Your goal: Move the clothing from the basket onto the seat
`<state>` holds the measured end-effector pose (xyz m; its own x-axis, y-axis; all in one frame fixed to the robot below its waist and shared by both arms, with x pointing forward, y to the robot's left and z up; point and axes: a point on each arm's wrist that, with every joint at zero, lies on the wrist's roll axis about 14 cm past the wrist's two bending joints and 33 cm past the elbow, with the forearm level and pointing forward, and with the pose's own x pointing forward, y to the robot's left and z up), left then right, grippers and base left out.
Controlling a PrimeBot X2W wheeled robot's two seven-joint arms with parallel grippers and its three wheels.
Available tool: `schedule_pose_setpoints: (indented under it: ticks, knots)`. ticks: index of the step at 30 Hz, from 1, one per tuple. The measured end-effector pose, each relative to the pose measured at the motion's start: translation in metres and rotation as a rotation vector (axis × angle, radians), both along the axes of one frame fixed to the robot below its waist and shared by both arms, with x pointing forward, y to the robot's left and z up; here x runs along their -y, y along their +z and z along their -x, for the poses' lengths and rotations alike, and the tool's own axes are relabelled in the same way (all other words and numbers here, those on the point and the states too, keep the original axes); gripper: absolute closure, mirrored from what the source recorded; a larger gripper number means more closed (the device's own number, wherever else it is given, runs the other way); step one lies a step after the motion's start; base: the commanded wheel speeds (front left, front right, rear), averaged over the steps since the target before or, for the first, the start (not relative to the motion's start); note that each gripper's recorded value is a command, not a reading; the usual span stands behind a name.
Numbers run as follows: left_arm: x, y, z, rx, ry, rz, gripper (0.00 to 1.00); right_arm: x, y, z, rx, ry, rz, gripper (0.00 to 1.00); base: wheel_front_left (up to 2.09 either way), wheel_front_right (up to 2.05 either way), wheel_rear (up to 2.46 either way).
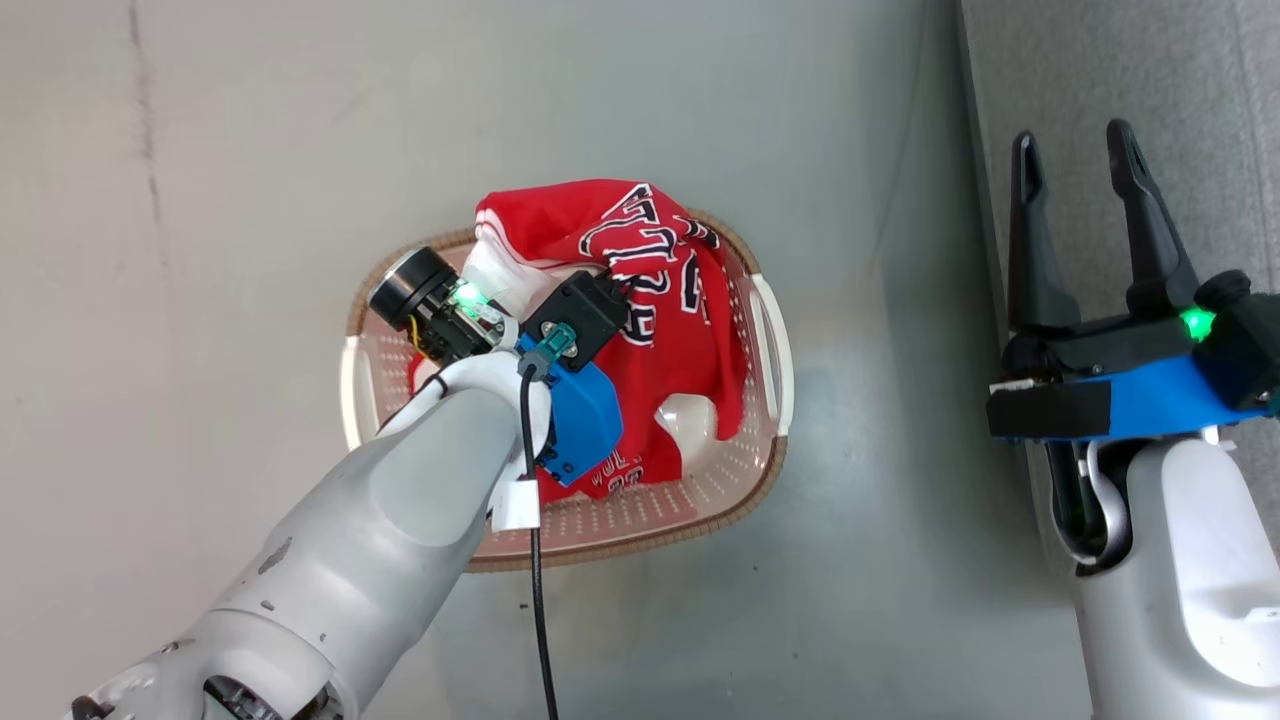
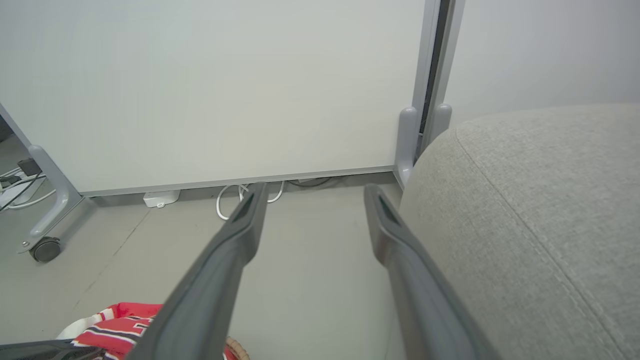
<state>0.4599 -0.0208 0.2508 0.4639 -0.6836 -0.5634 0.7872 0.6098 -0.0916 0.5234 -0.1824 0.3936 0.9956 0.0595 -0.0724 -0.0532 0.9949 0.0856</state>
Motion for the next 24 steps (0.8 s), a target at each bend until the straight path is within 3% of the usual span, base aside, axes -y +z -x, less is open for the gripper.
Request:
schedule_pose_setpoints:
  ticks: [24]
  knots:
    - [0.002, 0.200, -0.028, 0.433, 0.123, 0.225, 1.00, -0.006, 0.085, 0.052, 0.121, 0.007, -0.022, 0.00, 0.00, 0.00, 0.00]
